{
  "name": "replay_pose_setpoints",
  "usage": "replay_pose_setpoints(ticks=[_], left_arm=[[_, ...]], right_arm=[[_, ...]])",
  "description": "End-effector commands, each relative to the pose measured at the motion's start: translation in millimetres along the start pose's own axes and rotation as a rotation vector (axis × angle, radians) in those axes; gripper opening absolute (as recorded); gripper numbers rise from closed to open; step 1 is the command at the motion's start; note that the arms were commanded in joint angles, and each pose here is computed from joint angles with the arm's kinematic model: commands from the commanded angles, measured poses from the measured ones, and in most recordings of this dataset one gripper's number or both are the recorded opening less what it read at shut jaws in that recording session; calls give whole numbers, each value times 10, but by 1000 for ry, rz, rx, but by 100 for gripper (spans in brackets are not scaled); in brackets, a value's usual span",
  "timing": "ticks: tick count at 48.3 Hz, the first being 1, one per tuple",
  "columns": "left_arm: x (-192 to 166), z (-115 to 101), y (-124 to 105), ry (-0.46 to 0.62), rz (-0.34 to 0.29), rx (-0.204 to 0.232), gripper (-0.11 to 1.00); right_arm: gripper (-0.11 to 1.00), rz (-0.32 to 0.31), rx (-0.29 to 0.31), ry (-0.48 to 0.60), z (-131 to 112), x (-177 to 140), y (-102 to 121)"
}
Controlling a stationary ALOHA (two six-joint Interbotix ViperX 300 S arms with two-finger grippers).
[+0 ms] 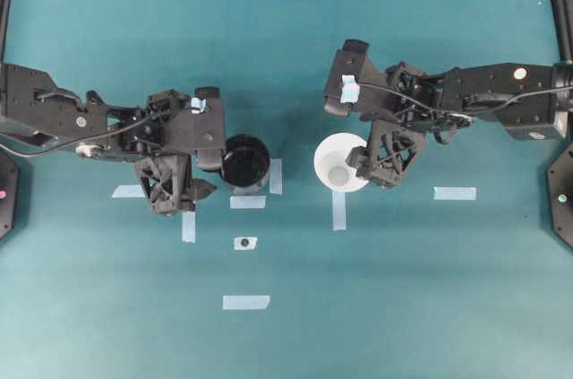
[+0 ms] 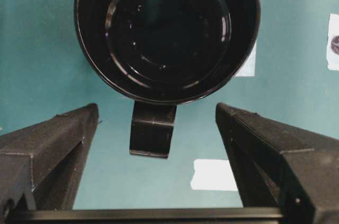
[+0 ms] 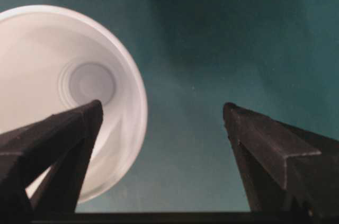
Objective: Holding the cup holder with the left arm, the right arm places the cup into the cup holder.
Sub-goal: 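Open both grippers and lower left onto holder rim, right onto cup rim, then close left gripper on holder rim and right gripper on cup rim, lift both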
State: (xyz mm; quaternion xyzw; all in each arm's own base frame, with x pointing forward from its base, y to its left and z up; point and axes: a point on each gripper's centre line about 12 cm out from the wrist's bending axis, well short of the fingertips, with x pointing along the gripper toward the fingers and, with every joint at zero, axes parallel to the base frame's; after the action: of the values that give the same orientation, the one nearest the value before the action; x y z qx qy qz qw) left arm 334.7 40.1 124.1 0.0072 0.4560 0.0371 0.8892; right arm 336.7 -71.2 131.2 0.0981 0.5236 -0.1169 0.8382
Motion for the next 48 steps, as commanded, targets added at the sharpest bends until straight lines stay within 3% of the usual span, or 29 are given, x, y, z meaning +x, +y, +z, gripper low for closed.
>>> replay_pose_setpoints(ticks=[1, 10, 16, 21, 31, 35, 48], left_arm=[[-36, 100, 18, -33, 5, -1, 95], [-24, 98, 18, -30, 5, -1, 91], [-25, 106, 19, -34, 4, -4, 80], [-32, 120, 20, -37, 5, -3, 66], [-52, 173, 19, -52, 5, -3, 22], [-59, 187, 20, -55, 5, -4, 21], [-68, 195, 10, -60, 4, -1, 21]], right_arm=[[97, 2, 13, -49, 115, -98, -15], [93, -1, 21, -53, 129, -98, -41], [82, -1, 30, -51, 127, -83, -50], [67, 0, 33, -49, 124, -73, -48], [26, 5, 30, -55, 150, -84, -23], [18, 9, 31, -62, 170, -96, -8], [15, 27, 63, -65, 196, -157, 18]])
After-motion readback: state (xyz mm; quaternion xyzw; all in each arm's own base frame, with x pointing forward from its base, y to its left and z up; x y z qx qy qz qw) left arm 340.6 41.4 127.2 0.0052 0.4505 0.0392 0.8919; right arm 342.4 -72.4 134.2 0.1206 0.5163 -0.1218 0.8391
